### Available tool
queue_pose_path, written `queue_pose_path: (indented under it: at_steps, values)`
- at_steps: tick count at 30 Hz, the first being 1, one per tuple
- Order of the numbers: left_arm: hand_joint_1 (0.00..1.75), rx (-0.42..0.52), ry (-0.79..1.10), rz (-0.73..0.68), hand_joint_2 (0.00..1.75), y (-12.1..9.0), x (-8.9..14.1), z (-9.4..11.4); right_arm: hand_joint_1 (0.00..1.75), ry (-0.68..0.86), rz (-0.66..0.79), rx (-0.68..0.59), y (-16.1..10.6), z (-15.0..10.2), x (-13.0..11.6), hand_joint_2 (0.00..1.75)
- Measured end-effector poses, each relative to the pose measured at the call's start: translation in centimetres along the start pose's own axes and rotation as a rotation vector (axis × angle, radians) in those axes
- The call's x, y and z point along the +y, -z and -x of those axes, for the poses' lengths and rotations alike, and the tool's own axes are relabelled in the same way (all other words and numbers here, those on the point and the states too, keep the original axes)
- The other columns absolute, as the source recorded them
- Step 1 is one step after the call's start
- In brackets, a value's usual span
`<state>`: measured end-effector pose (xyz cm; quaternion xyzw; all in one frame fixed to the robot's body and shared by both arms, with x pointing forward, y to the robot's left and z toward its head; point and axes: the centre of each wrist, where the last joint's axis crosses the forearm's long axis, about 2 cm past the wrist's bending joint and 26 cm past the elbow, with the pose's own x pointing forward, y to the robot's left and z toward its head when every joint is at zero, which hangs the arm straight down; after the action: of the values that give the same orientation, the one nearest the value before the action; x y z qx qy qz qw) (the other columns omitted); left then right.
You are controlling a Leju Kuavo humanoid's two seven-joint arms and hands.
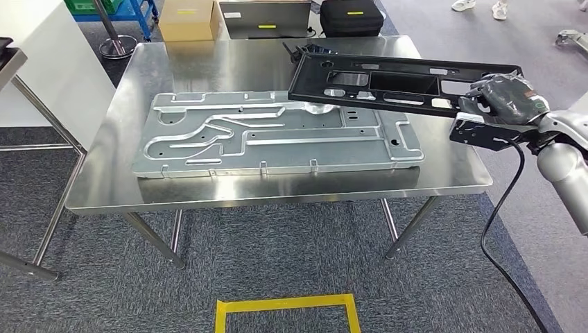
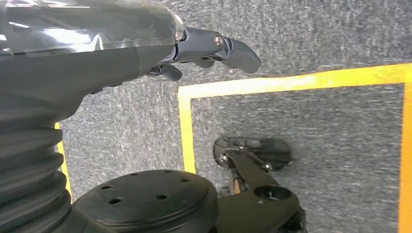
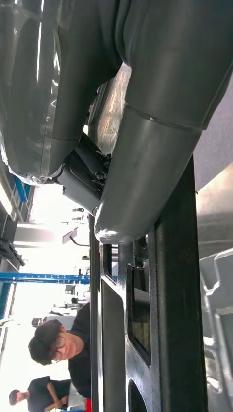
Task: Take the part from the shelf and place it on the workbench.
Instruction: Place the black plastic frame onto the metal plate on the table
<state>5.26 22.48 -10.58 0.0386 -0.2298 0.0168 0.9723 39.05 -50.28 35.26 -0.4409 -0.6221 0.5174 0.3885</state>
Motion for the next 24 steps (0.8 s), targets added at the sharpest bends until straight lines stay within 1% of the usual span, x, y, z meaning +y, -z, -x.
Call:
queue_pose_path:
  at_steps: [9, 15, 19, 22, 24]
  values:
    - [0.00, -0.003, 0.003, 0.000, 1.75, 0.1, -0.1, -0.3, 1.64, 0.005, 0.001, 0.020, -0.6, 0.6, 0.2, 0.00]
    - [0.00, 0.002, 0.002, 0.000, 1.75, 0.0, -0.1, -0.1, 1.64, -0.009, -0.002, 0.019, 0.1, 0.6, 0.4, 0.00]
    - [0.00, 0.011, 0.013, -0.002, 1.75, -0.1, 0.0, 0.1, 1.64, -0.025, 0.009, 0.008, 2.8, -0.1, -0.6, 0.00]
    - [0.00, 0.004, 0.029, 0.003, 1.75, 0.2, -0.1, -0.6, 1.64, -0.058, 0.008, 0.006, 5.7, -0.9, -2.0, 0.00]
    - [0.00, 0.000, 0.042, 0.005, 1.75, 0.3, -0.2, -1.0, 1.64, -0.069, 0.003, 0.012, 8.2, -1.9, -3.0, 0.00]
